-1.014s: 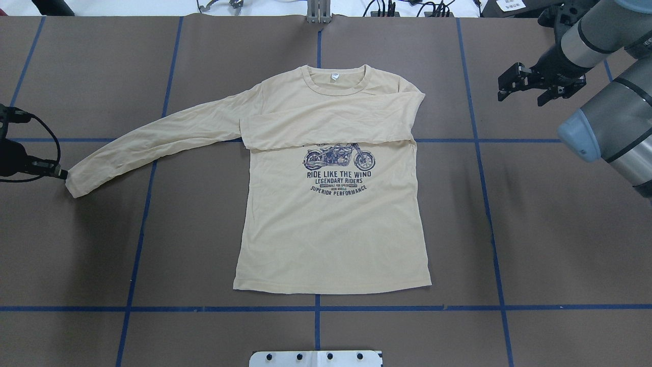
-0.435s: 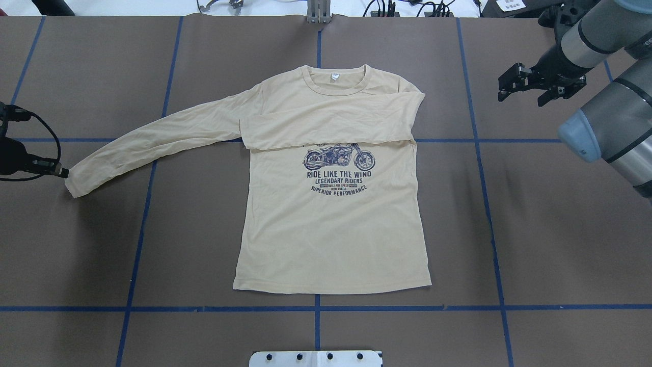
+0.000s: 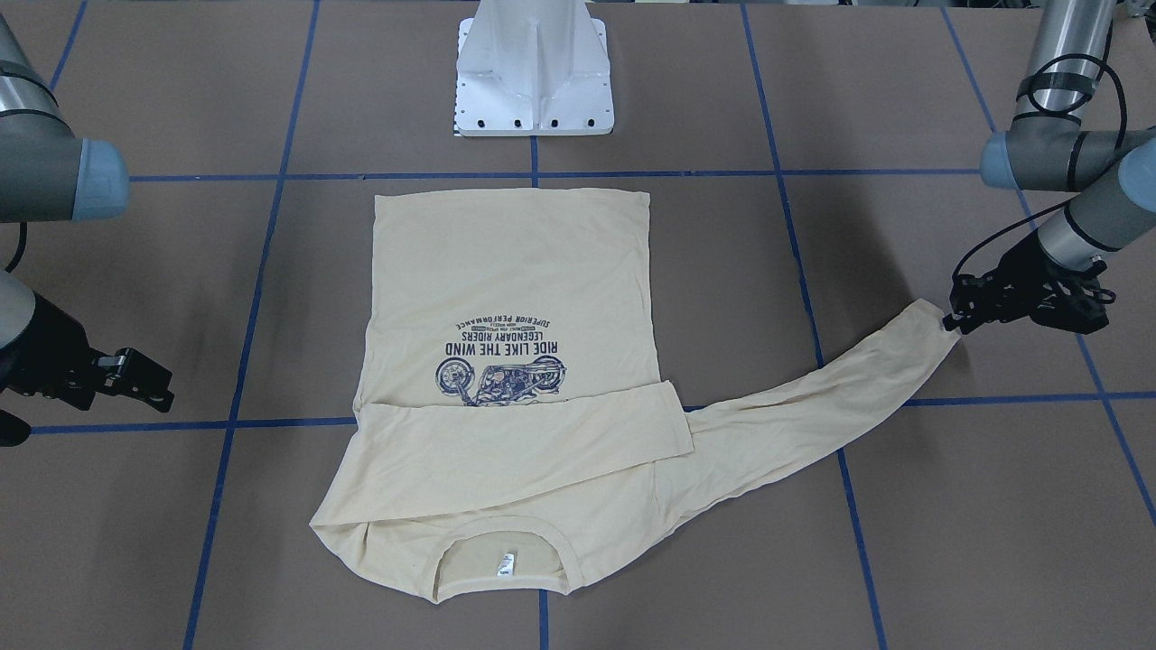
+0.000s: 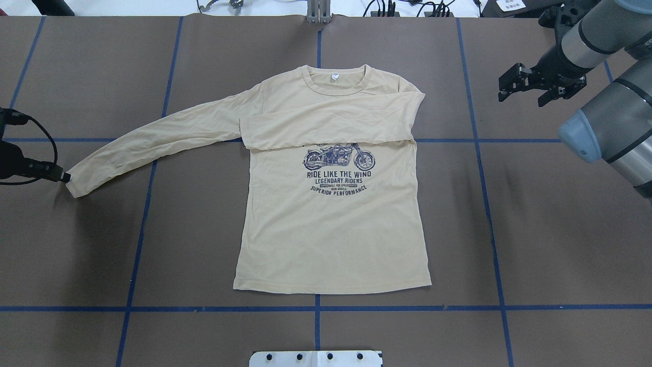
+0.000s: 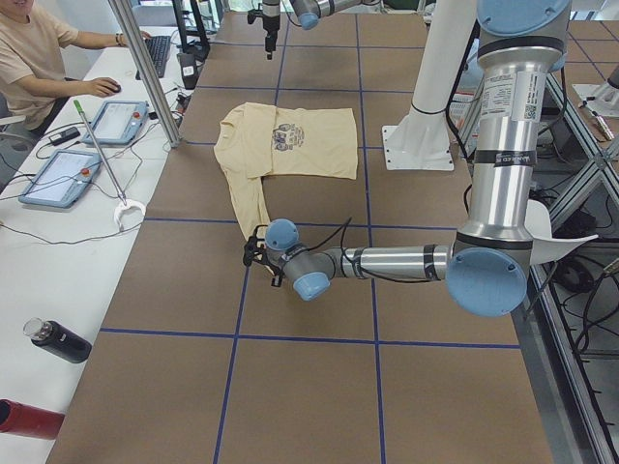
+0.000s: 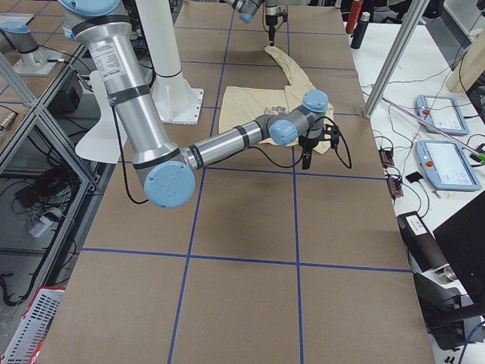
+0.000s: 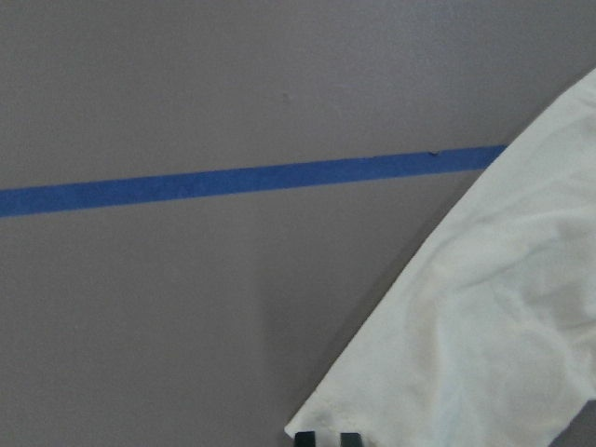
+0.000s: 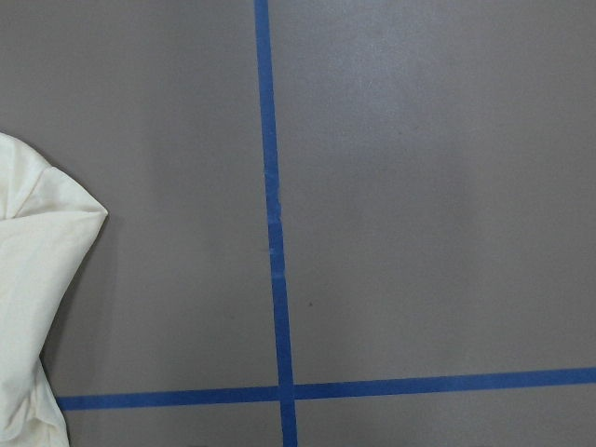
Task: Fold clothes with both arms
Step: 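Lower the left gripper and grasp the cuff of the other sleeve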
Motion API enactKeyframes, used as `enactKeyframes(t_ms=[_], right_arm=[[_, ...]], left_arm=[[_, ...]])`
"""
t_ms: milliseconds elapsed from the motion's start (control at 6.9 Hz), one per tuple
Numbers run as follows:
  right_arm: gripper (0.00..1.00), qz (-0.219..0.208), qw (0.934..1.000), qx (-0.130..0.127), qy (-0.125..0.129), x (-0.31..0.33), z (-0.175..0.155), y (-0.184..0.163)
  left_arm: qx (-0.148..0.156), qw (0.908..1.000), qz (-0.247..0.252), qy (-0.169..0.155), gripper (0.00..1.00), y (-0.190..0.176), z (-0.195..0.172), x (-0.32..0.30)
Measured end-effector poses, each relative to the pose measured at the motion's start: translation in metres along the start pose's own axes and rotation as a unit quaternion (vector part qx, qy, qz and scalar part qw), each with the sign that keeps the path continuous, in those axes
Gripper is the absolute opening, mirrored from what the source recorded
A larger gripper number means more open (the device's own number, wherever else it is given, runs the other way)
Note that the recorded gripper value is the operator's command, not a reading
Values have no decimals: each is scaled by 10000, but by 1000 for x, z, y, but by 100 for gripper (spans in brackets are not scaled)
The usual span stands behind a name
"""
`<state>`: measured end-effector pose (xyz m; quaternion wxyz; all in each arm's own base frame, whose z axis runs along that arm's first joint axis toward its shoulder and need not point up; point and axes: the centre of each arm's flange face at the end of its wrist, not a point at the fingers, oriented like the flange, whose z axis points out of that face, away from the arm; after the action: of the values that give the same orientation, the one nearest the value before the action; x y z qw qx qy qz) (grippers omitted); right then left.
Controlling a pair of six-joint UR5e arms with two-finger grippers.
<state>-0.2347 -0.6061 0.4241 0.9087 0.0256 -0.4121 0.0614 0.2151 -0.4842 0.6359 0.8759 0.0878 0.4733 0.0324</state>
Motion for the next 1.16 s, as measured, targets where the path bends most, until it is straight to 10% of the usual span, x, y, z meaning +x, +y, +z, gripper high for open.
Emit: enactKeyframes(t_ms=[1159], right_arm=[[96,22,10000,-17,21,3,2,0]], left_arm=[[-58,10000,10,-1,41,1,6,3]])
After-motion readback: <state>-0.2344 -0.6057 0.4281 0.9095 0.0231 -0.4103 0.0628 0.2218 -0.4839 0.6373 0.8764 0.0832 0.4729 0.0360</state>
